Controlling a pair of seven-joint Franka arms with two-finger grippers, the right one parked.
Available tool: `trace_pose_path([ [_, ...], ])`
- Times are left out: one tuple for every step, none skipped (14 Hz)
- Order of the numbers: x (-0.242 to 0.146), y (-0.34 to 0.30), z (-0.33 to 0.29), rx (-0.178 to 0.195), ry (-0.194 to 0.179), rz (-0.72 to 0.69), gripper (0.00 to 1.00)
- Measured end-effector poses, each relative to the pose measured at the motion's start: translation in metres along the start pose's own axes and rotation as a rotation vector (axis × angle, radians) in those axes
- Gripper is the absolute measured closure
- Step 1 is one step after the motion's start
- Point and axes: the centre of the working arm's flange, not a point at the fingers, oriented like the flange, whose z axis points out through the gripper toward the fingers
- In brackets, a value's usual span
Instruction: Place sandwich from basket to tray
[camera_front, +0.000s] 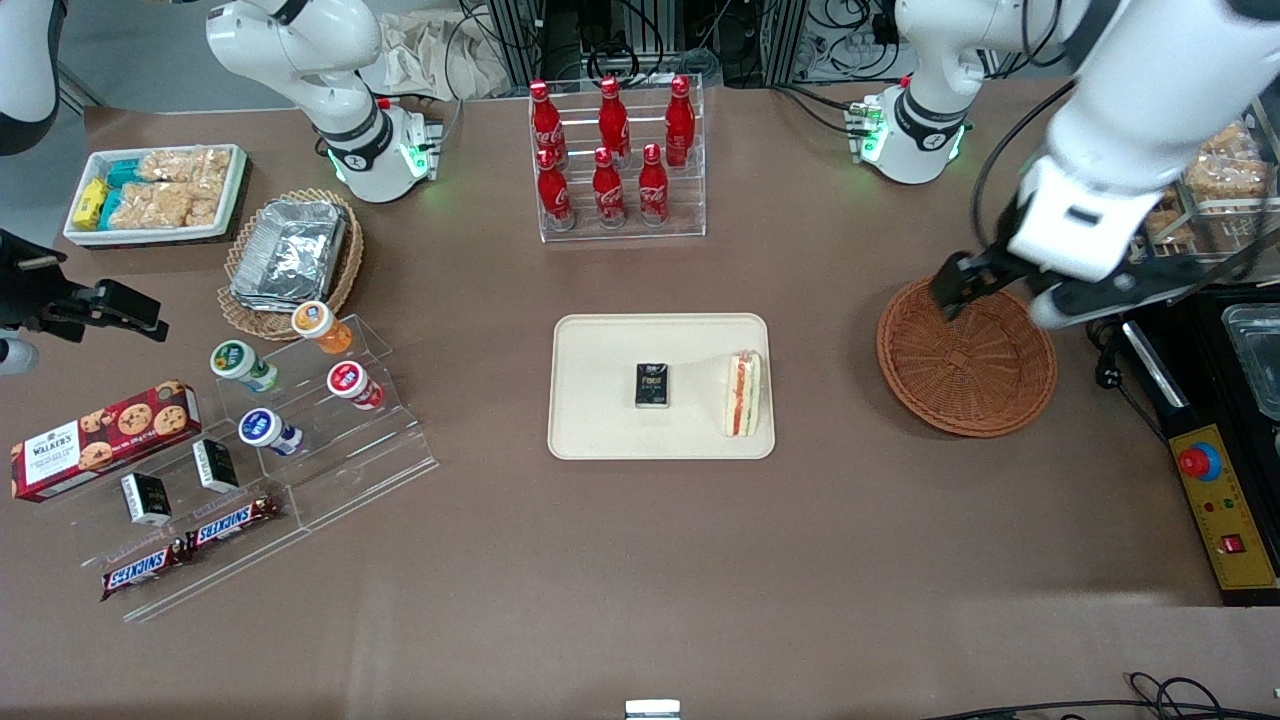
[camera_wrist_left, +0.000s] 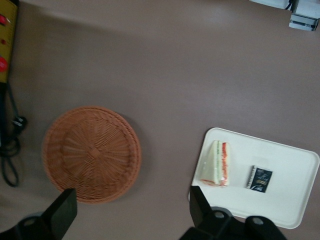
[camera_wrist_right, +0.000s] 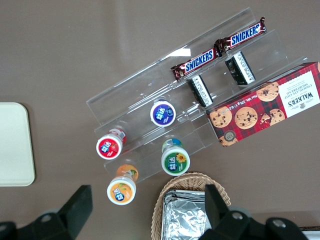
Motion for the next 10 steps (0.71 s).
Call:
trace_pose_path([
  [-0.001,-0.020,-0.005,0.005,-0.002,0.055,0.00],
  [-0.001,-0.040,-0.006,0.010,-0.011,0.115,0.00],
  [-0.001,-0.061,-0.006,0.011,-0.020,0.169,0.00],
  [-0.001,-0.080,-0.004,0.011,-0.028,0.214,0.00],
  [-0.002,-0.096,-0.002,0.008,-0.034,0.247,0.00],
  [-0.004,-0.107,-0.002,0.006,-0.043,0.269,0.00],
  [-0.005,-0.114,-0.001,0.005,-0.055,0.281,0.00],
  [-0.006,-0.117,-0.002,0.005,-0.060,0.289,0.00],
  [-0.007,-0.117,-0.004,0.004,-0.059,0.294,0.00],
  [-0.007,-0.116,-0.005,0.003,-0.056,0.298,0.00],
])
